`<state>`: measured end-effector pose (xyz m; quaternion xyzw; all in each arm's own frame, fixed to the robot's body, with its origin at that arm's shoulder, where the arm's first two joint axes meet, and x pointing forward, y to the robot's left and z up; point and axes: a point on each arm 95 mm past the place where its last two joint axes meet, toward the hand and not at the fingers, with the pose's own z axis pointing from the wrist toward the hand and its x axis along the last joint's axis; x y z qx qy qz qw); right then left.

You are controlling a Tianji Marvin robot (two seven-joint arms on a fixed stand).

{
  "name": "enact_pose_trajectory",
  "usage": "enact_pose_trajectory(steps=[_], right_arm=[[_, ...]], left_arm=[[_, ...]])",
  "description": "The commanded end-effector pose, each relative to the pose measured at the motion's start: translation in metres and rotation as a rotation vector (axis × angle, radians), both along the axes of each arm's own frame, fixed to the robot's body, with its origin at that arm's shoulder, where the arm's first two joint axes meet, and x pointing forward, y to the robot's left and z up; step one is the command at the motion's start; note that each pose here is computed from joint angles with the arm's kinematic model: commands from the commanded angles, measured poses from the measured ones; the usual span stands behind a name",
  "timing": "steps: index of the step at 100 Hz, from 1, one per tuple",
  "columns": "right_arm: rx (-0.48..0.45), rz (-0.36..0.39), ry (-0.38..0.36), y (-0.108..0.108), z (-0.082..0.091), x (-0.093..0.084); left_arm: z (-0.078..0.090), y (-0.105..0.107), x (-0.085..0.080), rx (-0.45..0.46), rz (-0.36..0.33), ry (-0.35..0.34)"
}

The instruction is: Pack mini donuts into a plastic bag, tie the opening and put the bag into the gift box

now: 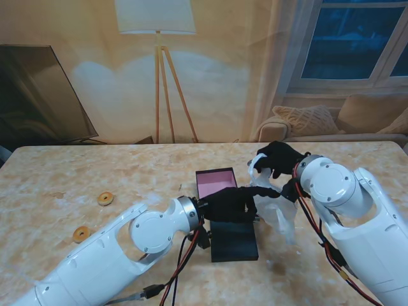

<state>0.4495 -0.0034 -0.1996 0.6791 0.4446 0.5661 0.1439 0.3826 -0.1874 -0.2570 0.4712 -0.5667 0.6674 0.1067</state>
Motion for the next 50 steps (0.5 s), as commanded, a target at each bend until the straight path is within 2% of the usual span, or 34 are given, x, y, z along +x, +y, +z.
enact_pose_trajectory(steps=[1,14,50], right_arm=[[0.005,0.010,0.015,0.005,-0.003,-0.003],[0.009,0.003,0.010,0.004,-0.002,-0.004],[0.005,0.006,-0.013,-0.004,0.002,-0.010]], left_arm=[[0.002,-0.004,0.000,0.006,-0.026,0.003],[-0.001,-0.005,0.001,0.018,-0.036,0.001],[-0.006,0.012,0.005,0.089,-0.074,-0.078]])
